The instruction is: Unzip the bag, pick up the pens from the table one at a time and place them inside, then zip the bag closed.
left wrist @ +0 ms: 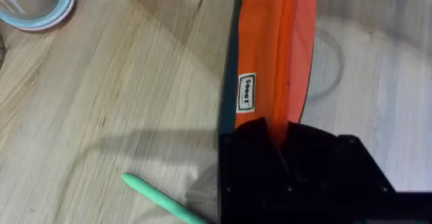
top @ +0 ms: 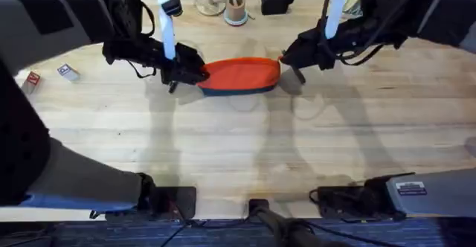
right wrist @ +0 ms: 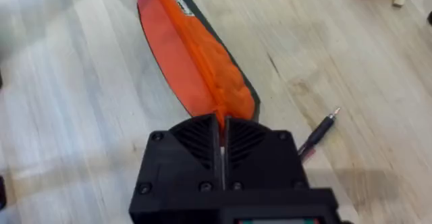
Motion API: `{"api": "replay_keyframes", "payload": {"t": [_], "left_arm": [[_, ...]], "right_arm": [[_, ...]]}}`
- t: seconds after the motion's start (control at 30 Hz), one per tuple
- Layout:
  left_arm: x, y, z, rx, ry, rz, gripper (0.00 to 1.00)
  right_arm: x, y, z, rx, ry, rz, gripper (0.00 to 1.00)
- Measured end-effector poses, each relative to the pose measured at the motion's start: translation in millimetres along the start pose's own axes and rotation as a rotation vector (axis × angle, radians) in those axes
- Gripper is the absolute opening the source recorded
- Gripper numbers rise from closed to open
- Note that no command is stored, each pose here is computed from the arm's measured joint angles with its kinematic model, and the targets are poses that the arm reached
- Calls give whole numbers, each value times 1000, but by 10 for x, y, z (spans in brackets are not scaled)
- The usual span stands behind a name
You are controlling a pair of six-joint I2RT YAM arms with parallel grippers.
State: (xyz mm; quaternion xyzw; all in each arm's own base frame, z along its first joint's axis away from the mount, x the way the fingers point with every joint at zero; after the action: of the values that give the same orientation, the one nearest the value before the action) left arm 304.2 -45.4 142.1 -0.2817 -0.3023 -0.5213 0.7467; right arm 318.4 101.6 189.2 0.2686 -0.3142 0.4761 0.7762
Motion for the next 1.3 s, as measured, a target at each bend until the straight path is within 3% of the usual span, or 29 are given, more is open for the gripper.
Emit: {"api": "replay_keyframes", "payload": {"t": [0.17, 0.7, 1.3], "left_arm": [[0, -1, 0, 0, 0, 0, 43], [-3, 1, 2, 1, 1, 1, 43], [-5, 3, 5, 1, 0, 2, 43]], "right_arm": [[51, 57, -61, 16, 0, 26, 30], [544, 391, -477, 52, -90, 293, 30], [838, 600, -1098, 137, -226, 339, 30]]}}
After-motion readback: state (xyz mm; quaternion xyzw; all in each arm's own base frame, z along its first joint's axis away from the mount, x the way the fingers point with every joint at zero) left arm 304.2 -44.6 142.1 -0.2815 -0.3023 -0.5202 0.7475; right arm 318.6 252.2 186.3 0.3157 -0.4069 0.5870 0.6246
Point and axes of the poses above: each hand's point on the last joint's axis, 136 mm out from that joint toward the fingers, its own z axis back along the fingers, its own y axis along the line the jaws close on, x = y × z, the point moved 8 cm from there along z, back along the fingers, and after that the axes turned 2 degrees about z, right-handed, at the moved point
